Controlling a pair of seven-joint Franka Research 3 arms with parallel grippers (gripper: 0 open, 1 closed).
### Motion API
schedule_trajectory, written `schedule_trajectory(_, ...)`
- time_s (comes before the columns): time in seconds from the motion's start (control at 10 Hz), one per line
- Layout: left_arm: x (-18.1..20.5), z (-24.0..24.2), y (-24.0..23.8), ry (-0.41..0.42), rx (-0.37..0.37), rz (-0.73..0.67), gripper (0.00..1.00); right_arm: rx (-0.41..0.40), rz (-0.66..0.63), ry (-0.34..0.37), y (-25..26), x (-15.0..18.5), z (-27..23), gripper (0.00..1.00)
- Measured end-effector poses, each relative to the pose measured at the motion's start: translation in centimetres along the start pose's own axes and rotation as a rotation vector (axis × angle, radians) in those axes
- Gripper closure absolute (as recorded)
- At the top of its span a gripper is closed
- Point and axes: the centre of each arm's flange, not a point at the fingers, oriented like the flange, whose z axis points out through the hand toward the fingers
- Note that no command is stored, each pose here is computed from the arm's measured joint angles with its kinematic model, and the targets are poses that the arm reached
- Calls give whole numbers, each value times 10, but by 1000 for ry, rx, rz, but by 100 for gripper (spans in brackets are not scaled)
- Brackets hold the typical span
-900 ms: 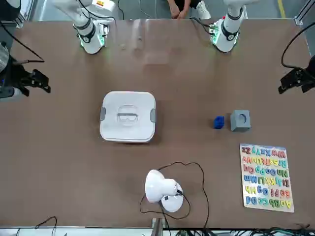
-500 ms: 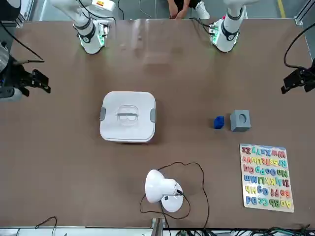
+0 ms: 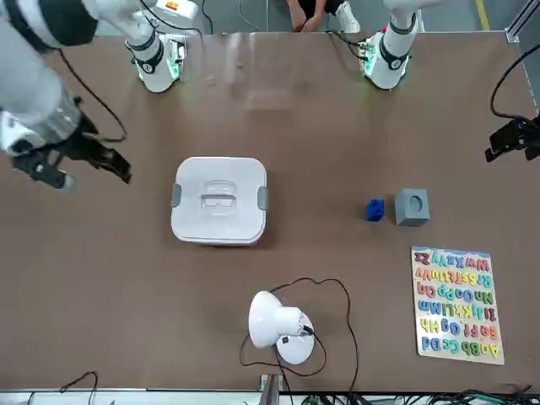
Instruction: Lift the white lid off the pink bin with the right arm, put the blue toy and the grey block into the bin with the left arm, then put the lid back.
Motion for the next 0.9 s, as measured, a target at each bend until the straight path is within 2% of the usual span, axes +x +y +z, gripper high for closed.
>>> schedule_trajectory(0.2,10,17,-3,-7,-3,-3,0,14,280,-35,-47,-27,39,0)
schedule_trajectory(0.4,19,31,-20,-2,-6,-31,0,11,441,-52,-81,-42,85,0)
schedule_trajectory(0.6,30,51,-37,-11,-11,-54,0,-11,503,-59,-101,-53,137,0)
schedule_trajectory(0.9,44,101,-39,-36,-16,-62,0,-63,510,-74,-98,-68,175,0)
